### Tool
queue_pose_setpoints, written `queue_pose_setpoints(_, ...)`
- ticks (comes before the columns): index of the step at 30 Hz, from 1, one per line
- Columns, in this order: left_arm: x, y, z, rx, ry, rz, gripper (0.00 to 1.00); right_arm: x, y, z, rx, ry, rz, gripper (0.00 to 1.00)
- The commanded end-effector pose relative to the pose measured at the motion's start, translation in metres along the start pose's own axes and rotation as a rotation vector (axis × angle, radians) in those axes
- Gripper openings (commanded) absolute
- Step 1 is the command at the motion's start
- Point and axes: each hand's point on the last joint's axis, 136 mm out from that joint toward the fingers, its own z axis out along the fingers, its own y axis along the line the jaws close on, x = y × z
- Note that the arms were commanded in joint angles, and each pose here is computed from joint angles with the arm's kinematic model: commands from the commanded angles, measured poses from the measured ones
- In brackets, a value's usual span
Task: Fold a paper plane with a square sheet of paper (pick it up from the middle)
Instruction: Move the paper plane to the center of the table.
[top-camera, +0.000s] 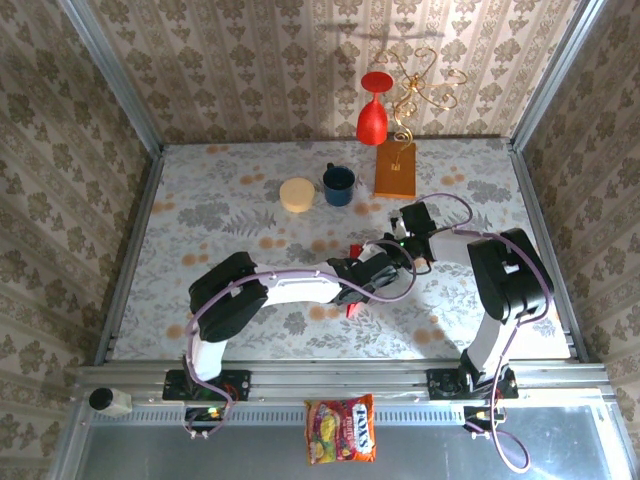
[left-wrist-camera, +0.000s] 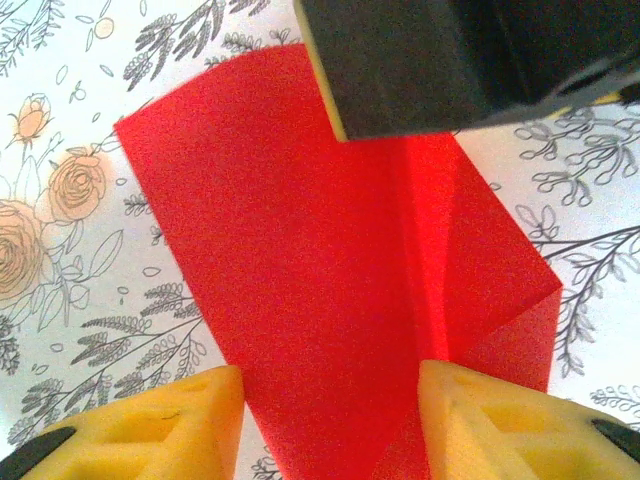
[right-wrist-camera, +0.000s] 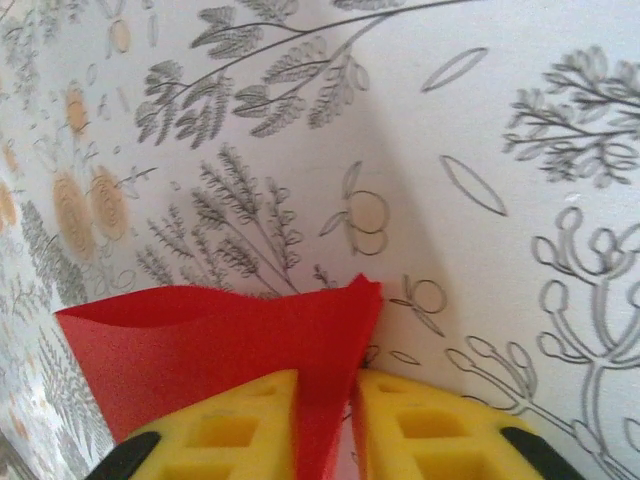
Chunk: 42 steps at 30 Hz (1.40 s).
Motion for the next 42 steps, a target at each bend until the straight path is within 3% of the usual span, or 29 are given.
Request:
queue_pose_setpoints(1, -0.023, -0.007, -0.023, 0.075, -0.069, -0.026, 0.51, 0.024, -0.026, 0.015, 0.070, 0.069, 0.035, 0.18)
queue_pose_setpoints(13, 0.017, 0.027, -0.032, 0.028, -0.037, -0.124, 0.53, 0.028, -0.038, 0.022, 0.085, 0.072, 0.054, 0.15)
queue_pose_setpoints(30, 0.032, 0.013, -0.024, 0.083, -0.020, -0.123, 0.52, 0.031, -0.043, 0.027, 0.088, 0.081, 0.061, 0.14)
queue_pose_setpoints(42, 0.053, 0.011, -0.003, 0.004, 0.053, -0.041, 0.46, 0.032, -0.043, 0.028, 0.083, 0.087, 0.065, 0.15)
